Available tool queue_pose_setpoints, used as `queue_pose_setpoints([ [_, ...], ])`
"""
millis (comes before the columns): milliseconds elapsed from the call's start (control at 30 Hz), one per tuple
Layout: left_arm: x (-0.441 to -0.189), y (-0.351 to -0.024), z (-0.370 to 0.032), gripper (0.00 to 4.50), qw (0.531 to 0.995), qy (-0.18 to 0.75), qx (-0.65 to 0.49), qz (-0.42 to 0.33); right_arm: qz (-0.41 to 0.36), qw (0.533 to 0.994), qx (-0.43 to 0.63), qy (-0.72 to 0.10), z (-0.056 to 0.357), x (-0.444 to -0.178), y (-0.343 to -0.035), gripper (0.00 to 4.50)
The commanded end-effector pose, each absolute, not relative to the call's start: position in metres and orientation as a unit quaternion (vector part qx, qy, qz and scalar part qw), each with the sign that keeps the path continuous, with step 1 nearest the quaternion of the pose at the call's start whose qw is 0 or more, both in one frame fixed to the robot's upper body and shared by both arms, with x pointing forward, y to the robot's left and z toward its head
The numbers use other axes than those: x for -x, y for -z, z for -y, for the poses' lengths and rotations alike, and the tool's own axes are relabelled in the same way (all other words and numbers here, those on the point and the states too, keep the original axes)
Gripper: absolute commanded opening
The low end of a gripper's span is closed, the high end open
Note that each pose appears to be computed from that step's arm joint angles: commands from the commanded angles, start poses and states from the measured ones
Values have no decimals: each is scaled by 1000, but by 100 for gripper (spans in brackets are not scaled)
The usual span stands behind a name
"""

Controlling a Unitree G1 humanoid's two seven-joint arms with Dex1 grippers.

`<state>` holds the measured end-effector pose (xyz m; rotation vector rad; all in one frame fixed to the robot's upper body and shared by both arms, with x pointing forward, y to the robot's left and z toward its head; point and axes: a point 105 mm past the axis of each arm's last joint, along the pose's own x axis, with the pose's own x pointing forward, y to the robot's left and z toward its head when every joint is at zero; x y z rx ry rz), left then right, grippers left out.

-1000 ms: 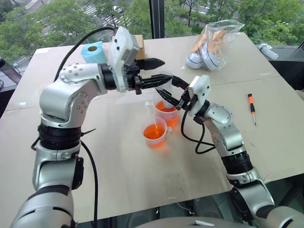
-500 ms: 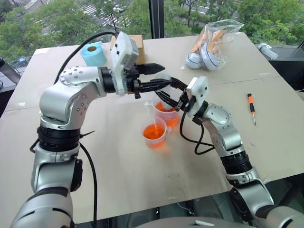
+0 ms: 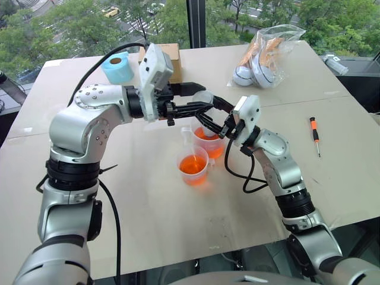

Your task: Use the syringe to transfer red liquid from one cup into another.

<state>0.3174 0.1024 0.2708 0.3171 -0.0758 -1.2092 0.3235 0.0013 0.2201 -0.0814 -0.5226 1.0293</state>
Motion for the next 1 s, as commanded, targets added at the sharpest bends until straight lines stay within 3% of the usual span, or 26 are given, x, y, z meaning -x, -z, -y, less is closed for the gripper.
queue_pose_setpoints([
  [33,-316,-277,-102,205,808,565,-157,50,304,818,37,-487,-4,-313,-248,166],
  [100,-317,-278,-102,140,809,564,-155,54,304,818,37,-487,-5,-313,-248,166],
  [1000,-321,-309,-104,138,823,533,-169,101,240,829,15,-505,-11,-317,-225,166],
])
